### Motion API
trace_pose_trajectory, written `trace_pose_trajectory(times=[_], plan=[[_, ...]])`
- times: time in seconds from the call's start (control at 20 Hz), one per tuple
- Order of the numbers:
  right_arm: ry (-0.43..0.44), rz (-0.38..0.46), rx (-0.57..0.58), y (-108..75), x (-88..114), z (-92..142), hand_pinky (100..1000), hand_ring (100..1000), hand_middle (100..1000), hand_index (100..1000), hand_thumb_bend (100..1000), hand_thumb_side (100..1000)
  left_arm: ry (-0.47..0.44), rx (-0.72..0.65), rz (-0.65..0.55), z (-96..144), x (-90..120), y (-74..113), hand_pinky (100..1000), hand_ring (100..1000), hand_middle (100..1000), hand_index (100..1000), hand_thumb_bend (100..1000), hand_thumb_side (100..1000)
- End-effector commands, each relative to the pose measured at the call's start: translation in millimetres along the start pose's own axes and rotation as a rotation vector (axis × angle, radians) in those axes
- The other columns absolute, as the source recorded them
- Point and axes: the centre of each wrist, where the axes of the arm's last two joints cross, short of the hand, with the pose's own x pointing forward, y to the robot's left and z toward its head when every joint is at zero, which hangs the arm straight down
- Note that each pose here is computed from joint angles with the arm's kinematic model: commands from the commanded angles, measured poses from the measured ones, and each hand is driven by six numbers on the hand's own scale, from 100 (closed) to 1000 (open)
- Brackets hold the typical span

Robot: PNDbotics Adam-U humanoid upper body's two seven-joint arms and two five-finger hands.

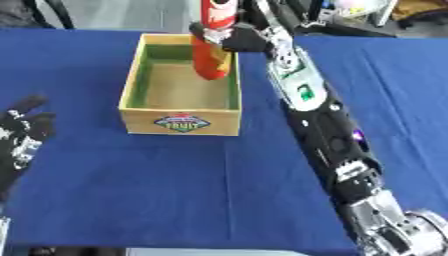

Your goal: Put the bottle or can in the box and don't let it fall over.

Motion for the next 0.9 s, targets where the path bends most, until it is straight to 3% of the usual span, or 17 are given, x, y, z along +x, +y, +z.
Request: trace_pose_trajectory(times=[0.05, 0.25, 0.5, 0.7, 0.9], plan=[[-0.025, 0.006, 0.038, 18.9, 10, -7, 474, 470, 398, 548, 397, 100, -0.035, -0.01, -0.002, -6, 8, 0.6, 742, 833, 879, 920, 667, 727], [-0.004, 0.024, 0.055, 34.4, 5, -2, 498, 491, 420, 569, 407, 100, -0.04, -0.015, 0.001, -7, 9, -0.4, 743, 833, 879, 920, 667, 728], [0.034, 0.067, 0.024, 35.9, -7, 5, 517, 518, 448, 597, 426, 100, -0.038, -0.011, 0.001, -7, 8, 0.0, 743, 832, 879, 920, 667, 728], [0.061, 0.096, 0.002, 35.3, -14, 8, 554, 588, 528, 690, 552, 112, -0.037, -0.01, 0.001, -6, 8, 0.2, 743, 832, 878, 920, 668, 727], [0.089, 0.13, 0.023, 35.1, -23, 13, 622, 695, 647, 783, 636, 219, -0.035, -0.009, 0.0, -6, 8, 0.4, 743, 832, 878, 920, 668, 728]])
